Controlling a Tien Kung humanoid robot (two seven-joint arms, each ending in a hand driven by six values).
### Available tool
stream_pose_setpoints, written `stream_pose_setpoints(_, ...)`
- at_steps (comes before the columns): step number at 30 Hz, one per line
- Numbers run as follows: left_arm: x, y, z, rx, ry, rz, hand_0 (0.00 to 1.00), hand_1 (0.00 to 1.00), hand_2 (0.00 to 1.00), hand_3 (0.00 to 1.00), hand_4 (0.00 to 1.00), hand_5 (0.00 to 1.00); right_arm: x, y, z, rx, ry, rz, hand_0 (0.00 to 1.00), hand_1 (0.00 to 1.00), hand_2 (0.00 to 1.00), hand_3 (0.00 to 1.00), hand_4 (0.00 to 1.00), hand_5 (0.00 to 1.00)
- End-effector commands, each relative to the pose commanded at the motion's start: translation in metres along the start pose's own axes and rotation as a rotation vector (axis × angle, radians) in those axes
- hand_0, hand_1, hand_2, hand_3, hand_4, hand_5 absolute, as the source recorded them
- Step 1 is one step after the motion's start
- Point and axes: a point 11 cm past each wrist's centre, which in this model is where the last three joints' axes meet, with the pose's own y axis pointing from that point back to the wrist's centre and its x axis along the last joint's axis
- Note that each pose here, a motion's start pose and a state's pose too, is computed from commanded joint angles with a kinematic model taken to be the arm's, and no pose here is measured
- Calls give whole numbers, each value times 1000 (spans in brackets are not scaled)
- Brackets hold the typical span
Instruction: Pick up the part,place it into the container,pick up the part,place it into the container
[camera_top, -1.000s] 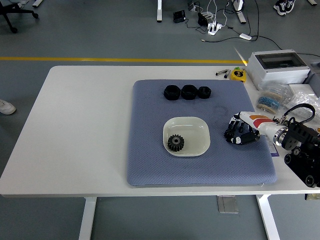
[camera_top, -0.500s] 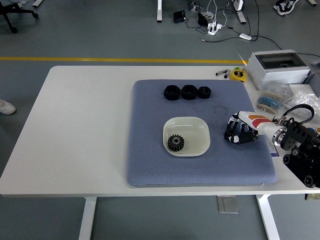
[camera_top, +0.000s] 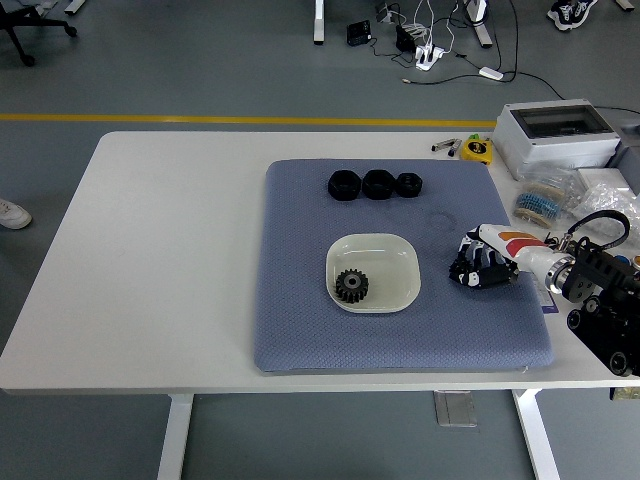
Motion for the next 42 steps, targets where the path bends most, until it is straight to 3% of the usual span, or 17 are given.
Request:
stream_pose_setpoints(10, 1, 0, 0, 1, 0, 1, 758, 785, 805, 719, 751, 704, 2, -1, -4, 13, 9, 5, 2, 96, 212, 311, 822, 346)
stream_pose_setpoints(26, 2, 0, -2, 4, 3, 3, 758, 784, 803, 717, 752, 702, 25, -5, -27, 92, 5, 75, 2, 62, 199, 300, 793, 339)
stream_pose_setpoints(35, 3, 0, -2, 4, 6, 6, 758, 783, 803, 718, 752, 702, 47, -10, -74, 234, 33, 128, 2, 58, 196, 300, 793, 336)
stream_pose_setpoints(42, 4, 0, -2, 4, 6, 8, 758, 783, 802, 717, 753, 701, 47, -14, -123, 363, 73, 109, 2, 55, 189, 300, 793, 337)
